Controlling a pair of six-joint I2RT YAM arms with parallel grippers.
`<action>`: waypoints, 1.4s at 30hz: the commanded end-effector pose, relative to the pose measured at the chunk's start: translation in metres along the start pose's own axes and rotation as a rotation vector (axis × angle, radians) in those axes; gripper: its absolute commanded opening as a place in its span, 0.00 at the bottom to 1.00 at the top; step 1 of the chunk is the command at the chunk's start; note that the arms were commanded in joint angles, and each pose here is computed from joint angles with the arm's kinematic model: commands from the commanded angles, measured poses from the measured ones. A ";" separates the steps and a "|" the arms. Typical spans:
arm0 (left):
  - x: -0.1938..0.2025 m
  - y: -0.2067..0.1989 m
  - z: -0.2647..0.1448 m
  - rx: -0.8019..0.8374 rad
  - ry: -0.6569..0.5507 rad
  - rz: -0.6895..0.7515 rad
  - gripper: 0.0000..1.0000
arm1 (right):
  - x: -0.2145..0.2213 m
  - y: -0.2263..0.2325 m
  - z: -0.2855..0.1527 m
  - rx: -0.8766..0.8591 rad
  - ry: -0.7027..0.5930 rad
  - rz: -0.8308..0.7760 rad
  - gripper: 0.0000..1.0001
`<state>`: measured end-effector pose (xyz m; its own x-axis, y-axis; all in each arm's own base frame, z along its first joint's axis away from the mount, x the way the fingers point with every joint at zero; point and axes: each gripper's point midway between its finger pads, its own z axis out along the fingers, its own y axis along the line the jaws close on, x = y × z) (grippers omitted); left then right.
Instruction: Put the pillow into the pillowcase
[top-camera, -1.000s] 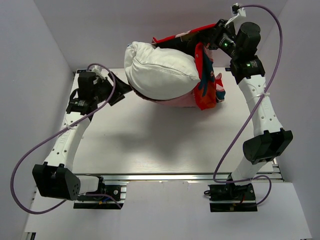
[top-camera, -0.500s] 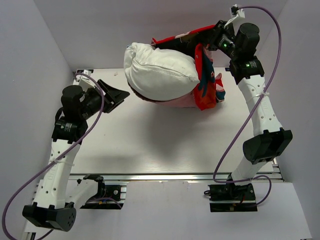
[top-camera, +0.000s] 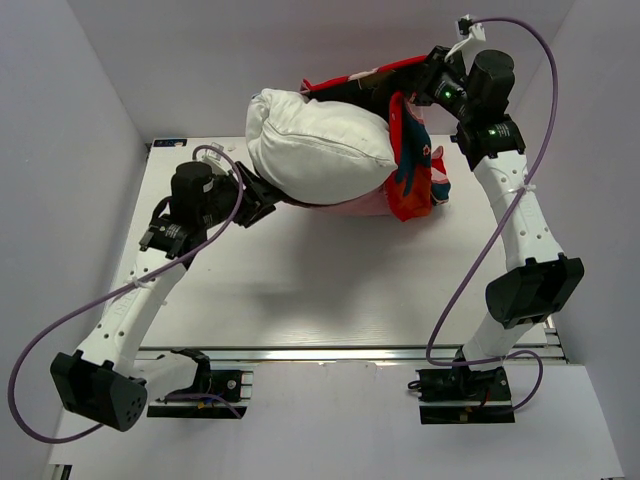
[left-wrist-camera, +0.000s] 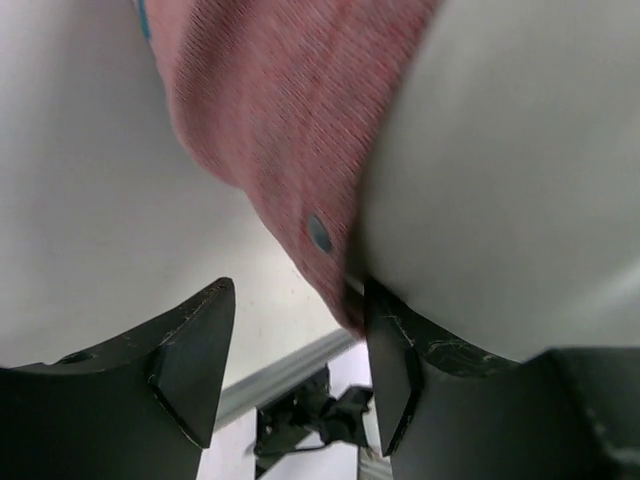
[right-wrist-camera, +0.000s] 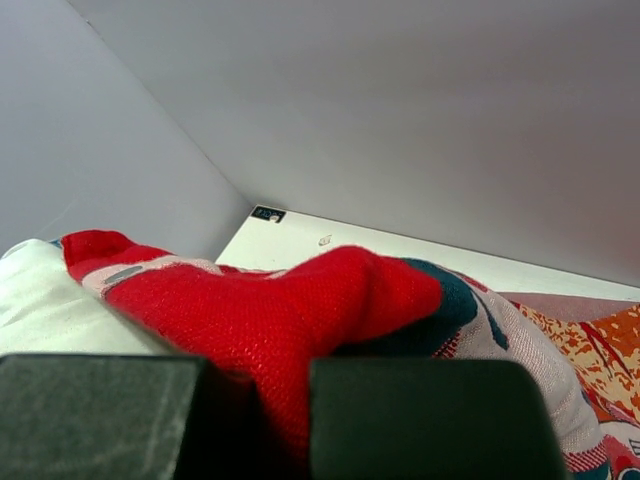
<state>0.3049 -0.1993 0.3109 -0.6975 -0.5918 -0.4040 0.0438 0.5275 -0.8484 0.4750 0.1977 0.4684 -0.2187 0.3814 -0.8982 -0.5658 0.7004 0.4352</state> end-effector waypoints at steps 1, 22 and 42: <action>-0.020 -0.016 -0.001 0.023 -0.091 0.033 0.63 | -0.036 0.016 -0.012 -0.024 -0.111 -0.055 0.00; -0.138 -0.193 -0.029 0.327 -0.394 0.274 0.00 | -0.123 0.097 -0.044 -0.091 -0.383 -0.411 0.00; -0.157 -0.308 -0.080 0.790 -0.290 0.200 0.00 | -0.267 0.027 -0.087 0.112 -0.828 -0.307 0.00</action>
<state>0.4525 -0.1686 0.6125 -0.2839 -0.8137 -0.5072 0.5213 0.3130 -0.7939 0.4048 0.2338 0.6476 0.2926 0.3987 -0.8691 -0.7406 0.6694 0.0578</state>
